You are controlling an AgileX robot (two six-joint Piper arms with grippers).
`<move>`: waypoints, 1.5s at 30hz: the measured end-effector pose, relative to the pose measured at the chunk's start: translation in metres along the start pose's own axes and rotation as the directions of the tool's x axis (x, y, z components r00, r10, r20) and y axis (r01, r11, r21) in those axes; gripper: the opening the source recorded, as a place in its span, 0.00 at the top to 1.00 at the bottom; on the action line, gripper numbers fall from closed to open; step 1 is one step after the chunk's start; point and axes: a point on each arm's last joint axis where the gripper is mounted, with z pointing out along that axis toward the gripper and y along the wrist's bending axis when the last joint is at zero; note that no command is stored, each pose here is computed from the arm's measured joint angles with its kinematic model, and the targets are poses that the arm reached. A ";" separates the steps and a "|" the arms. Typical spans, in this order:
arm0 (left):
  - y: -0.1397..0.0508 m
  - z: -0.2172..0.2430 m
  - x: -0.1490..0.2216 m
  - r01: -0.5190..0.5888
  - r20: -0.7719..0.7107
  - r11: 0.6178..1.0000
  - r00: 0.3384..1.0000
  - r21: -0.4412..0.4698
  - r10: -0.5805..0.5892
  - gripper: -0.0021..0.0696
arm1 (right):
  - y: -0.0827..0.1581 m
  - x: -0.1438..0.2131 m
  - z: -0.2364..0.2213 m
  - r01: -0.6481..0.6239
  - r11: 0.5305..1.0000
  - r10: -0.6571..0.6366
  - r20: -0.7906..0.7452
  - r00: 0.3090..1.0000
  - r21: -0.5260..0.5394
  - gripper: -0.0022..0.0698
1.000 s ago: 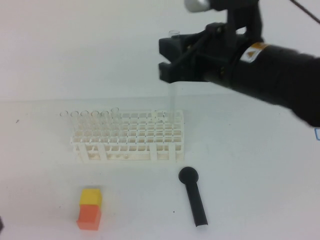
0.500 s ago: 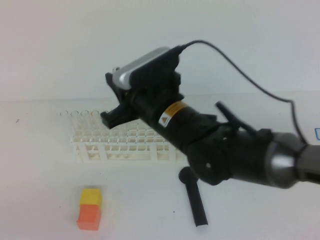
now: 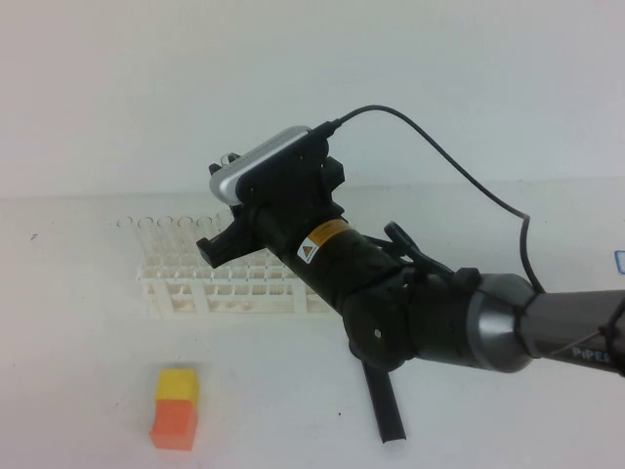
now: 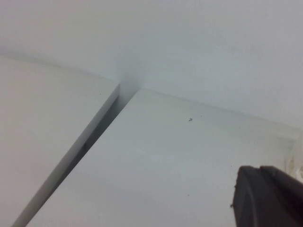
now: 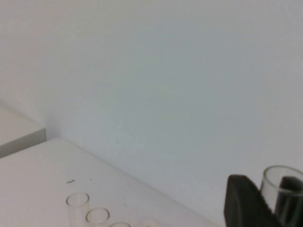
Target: Place the test tubes
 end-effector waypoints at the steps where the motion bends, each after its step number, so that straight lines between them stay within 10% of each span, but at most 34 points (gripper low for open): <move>1: 0.000 0.000 0.000 -0.004 -0.002 1.000 1.000 0.000 0.004 0.97 | 0.000 0.001 0.000 -0.003 1.000 0.003 0.004 1.000 0.006 0.80; 15: -0.019 0.015 0.046 -0.104 -0.067 0.974 0.991 0.199 0.120 0.97 | -0.002 0.019 0.005 -0.031 0.998 0.031 -0.005 0.999 0.052 0.80; 45: -0.019 0.023 0.083 0.107 -0.194 0.978 0.978 0.181 -0.071 0.97 | 0.007 0.026 0.005 -0.048 0.995 0.050 -0.027 0.998 0.085 0.80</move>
